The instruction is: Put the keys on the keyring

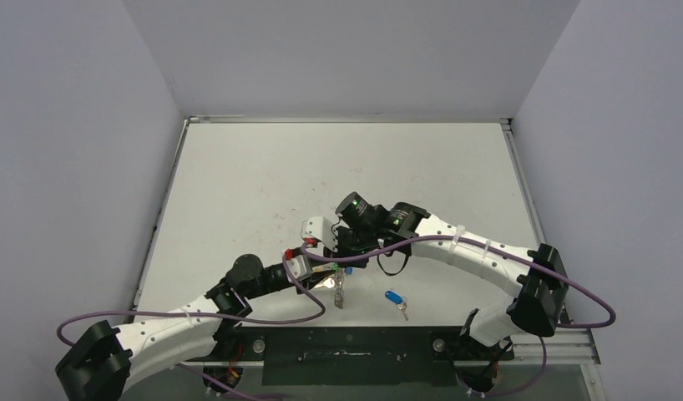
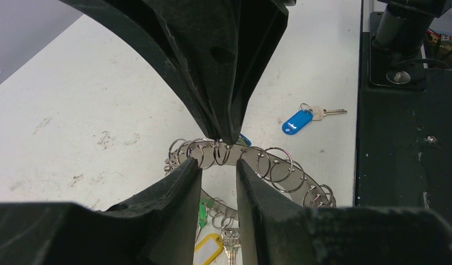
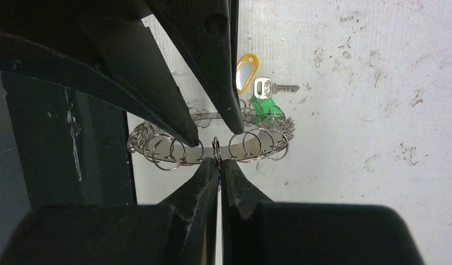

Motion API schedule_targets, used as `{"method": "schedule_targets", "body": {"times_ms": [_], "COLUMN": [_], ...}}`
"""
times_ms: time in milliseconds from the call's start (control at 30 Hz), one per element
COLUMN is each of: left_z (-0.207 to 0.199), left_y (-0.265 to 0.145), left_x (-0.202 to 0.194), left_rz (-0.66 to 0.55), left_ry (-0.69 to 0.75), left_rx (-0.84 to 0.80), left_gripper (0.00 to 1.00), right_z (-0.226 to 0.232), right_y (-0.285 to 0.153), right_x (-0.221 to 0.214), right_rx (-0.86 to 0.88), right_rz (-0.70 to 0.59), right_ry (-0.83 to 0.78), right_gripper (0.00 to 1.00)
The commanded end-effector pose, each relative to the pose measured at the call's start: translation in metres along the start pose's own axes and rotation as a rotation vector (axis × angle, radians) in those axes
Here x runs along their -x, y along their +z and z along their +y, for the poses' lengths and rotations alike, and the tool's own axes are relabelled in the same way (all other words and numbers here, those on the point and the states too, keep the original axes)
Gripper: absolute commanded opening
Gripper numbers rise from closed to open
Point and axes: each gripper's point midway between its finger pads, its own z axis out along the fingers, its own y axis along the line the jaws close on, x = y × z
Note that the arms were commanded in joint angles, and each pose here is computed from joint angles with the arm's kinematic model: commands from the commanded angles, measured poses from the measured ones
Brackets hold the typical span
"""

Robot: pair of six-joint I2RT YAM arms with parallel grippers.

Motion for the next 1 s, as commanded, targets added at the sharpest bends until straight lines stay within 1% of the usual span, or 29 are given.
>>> {"method": "schedule_targets", "body": {"times_ms": [0, 100, 267, 400, 600, 633, 733, 933, 967], "left_z": [0.0019, 0.0027, -0.0005, -0.004, -0.004, -0.0043, -0.0042, -0.0029, -0.0026], "left_y": [0.0087, 0.0095, 0.0121, 0.0139, 0.016, 0.0163, 0.0167, 0.0145, 0.0139], "left_x": [0.0391, 0.0399, 0.0412, 0.0386, 0.0391, 0.0395, 0.04, 0.0382, 0.0372], "left_rz": [-0.108, -0.108, -0.107, -0.096, -0.095, -0.095, -0.096, -0.095, -0.093], "left_ry": [0.035, 0.04, 0.041, 0.044, 0.051, 0.052, 0.053, 0.049, 0.047], "left_rx": [-0.019, -0.018, -0.043, -0.069, -0.075, -0.077, -0.078, -0.064, -0.06], "left_gripper": [0.28, 0.26, 0.18, 0.17, 0.11, 0.09, 0.0, 0.0, 0.0], "right_z": [0.0028, 0.0057, 0.0073, 0.0074, 0.0083, 0.0082, 0.0073, 0.0055, 0.0045], "right_y": [0.0014, 0.0017, 0.0023, 0.0037, 0.0046, 0.0055, 0.0055, 0.005, 0.0044], "right_x": [0.0003, 0.0022, 0.0057, 0.007, 0.0082, 0.0076, 0.0076, 0.0072, 0.0075], "right_rx": [0.01, 0.022, 0.028, 0.032, 0.037, 0.038, 0.035, 0.021, 0.015], "right_rz": [0.026, 0.018, 0.005, -0.002, -0.009, -0.007, -0.006, -0.011, -0.016], "right_ry": [0.007, -0.002, -0.009, -0.007, -0.009, -0.009, -0.009, -0.022, -0.023], "right_gripper": [0.0, 0.0, 0.0, 0.0, 0.0, 0.0, 0.0, 0.0, 0.02]}}
